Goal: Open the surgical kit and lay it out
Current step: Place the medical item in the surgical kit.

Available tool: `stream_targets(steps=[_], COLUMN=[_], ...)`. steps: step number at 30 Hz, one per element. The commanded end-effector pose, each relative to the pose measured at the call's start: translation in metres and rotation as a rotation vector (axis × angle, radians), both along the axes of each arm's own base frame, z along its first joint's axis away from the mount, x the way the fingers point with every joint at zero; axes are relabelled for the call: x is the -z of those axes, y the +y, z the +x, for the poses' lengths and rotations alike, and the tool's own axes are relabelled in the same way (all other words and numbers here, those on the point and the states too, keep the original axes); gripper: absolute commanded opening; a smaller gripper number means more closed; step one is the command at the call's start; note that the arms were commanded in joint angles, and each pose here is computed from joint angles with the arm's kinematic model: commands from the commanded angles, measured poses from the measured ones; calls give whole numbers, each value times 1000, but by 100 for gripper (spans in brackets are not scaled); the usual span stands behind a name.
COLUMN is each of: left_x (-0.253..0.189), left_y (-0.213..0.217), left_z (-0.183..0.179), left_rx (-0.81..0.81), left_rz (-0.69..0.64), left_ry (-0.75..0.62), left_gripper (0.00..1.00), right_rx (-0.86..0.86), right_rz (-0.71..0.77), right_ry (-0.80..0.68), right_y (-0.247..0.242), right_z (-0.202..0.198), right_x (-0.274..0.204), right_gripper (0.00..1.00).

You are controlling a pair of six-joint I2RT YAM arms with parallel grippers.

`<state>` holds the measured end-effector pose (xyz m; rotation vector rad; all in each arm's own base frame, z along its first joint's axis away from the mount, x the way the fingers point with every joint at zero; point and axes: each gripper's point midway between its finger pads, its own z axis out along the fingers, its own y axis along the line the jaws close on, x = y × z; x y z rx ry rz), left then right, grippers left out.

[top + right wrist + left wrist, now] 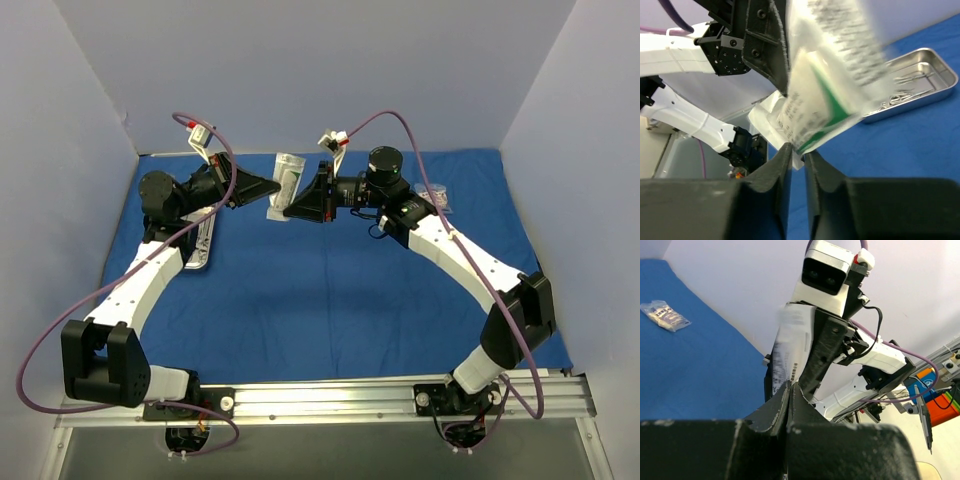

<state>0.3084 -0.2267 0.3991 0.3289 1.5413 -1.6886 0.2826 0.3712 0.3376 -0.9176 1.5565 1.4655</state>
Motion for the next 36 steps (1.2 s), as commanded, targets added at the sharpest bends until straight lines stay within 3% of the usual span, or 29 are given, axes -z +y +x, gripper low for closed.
stream_targets(steps=[1, 3, 7, 10, 13, 14, 17, 21, 22, 24, 28, 32, 36], left_x=[-8, -8, -3, 3, 13, 18, 31, 47, 62, 72, 132, 164, 178], left_y=[-3, -3, -3, -3, -1, -1, 6, 23, 29, 40, 75, 126, 150], left_z=[-7, -8, -6, -5, 0, 3, 13, 30, 37, 42, 46, 44, 27], left_rx=[29, 31, 32, 31, 17, 8, -31, -124, -168, -233, -425, -675, -747], left_rz=[-18, -17, -13, -5, 18, 28, 59, 116, 163, 220, 514, 743, 858], left_ry=[-72, -72, -62, -57, -45, -24, 2, 33, 72, 90, 260, 376, 456], left_gripper=[2, 2, 3, 13, 36, 49, 61, 88, 91, 96, 96, 95, 95], right_rx=[-50, -32, -4, 22, 48, 69, 125, 209, 231, 307, 459, 586, 670], right_rz=[61, 50, 25, 3, -36, -52, -130, -316, -370, -489, -723, -845, -958], right_ry=[-91, -94, -83, -74, -62, -57, -29, 91, 96, 138, 248, 335, 413], right_y=[3, 2, -2, -8, -17, -23, -43, -82, -91, -118, -161, -200, -238], right_z=[-8, -5, 0, 5, 11, 17, 32, 49, 56, 70, 106, 138, 165], right_x=[-29, -26, -19, -13, -6, -2, 16, 66, 81, 102, 157, 188, 224], right_gripper=[9, 1, 0, 0, 0, 0, 0, 0, 0, 0, 0, 0, 0])
